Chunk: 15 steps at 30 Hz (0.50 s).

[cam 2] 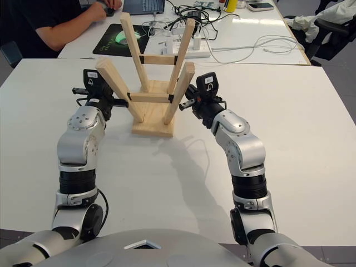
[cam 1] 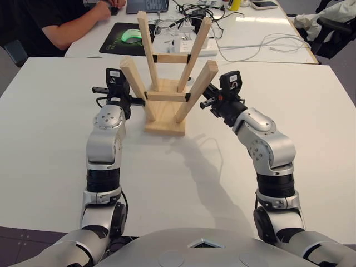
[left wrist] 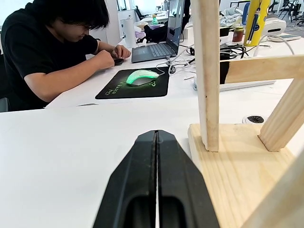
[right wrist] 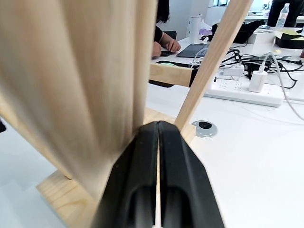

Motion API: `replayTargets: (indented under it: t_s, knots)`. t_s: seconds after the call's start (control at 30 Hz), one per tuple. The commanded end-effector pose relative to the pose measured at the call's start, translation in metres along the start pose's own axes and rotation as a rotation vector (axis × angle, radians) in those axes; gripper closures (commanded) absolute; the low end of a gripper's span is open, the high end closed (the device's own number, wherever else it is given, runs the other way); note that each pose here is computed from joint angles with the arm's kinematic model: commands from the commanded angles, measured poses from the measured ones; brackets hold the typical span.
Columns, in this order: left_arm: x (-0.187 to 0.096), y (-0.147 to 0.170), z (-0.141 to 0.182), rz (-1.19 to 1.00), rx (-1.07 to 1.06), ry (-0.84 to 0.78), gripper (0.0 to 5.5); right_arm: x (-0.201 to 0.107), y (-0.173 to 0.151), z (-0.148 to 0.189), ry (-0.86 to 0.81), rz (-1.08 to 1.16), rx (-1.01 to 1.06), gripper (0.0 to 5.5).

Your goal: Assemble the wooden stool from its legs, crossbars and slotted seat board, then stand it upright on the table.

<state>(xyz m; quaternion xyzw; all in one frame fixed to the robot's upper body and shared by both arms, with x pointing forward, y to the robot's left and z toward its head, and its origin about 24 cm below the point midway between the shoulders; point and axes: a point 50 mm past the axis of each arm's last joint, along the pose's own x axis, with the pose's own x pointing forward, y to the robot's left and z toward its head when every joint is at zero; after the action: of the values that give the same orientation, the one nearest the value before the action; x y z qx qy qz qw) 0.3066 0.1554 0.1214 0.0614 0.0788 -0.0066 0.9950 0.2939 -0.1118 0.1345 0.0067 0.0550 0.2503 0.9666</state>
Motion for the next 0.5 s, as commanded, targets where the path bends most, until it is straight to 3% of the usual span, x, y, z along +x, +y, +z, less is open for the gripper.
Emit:
replayTargets:
  t_s: [0.03, 0.2, 0.3, 0.5]
  knots:
    - [-0.021, 0.002, -0.023, -0.031, 0.004, 0.068, 5.5, -0.004, -0.01, -0.001, 0.004, -0.087, -0.065, 5.48]
    - [-0.052, 0.047, -0.047, 0.116, 0.037, 0.124, 5.5, -0.014, -0.017, 0.002, -0.004, -0.167, -0.122, 5.48]
    - [-0.076, 0.062, -0.032, 0.209, -0.004, 0.037, 5.5, -0.028, -0.017, 0.002, -0.034, -0.212, -0.073, 5.48]
    - [-0.1, 0.051, 0.012, 0.28, -0.071, -0.182, 5.5, -0.053, -0.042, 0.02, -0.183, -0.519, -0.035, 5.48]
